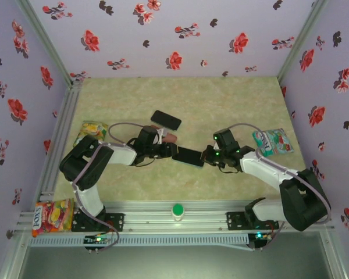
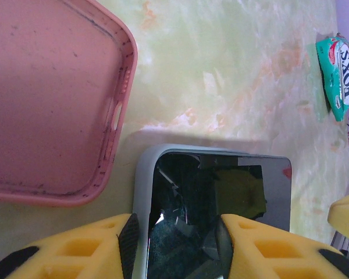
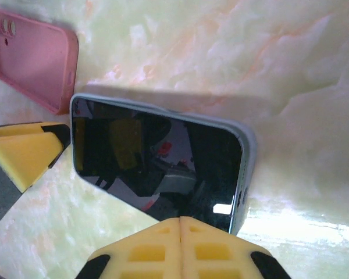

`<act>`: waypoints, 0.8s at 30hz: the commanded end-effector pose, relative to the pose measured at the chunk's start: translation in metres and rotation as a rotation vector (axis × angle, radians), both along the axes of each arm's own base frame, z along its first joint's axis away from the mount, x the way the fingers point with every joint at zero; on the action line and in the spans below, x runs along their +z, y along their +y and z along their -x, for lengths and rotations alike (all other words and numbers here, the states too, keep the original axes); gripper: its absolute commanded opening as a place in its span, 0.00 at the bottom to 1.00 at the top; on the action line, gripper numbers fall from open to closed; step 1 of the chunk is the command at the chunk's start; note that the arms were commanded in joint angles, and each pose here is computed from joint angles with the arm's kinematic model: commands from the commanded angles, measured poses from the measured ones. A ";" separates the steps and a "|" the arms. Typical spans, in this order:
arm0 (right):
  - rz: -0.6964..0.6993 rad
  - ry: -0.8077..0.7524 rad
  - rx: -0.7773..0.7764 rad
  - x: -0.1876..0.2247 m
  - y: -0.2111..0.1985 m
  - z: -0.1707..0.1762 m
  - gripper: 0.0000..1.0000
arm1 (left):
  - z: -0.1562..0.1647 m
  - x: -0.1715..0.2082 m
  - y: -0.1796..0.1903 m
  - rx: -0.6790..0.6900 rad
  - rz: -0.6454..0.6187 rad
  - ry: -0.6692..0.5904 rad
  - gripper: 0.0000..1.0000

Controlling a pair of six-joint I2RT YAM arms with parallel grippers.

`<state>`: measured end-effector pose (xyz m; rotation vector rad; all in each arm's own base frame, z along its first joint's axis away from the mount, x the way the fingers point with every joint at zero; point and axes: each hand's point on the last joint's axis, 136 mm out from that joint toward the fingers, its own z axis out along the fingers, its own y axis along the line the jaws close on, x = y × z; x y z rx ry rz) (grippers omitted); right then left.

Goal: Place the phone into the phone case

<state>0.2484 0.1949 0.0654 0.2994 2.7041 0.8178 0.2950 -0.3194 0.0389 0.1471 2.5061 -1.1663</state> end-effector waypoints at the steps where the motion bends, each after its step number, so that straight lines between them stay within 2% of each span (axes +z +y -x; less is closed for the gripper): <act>1: 0.017 0.018 0.017 -0.006 -0.001 0.012 0.02 | 0.009 -0.003 0.005 -0.012 -0.025 0.015 0.44; 24: 0.062 0.071 0.004 -0.036 -0.004 0.025 0.00 | 0.009 -0.005 0.006 -0.011 -0.028 0.021 0.44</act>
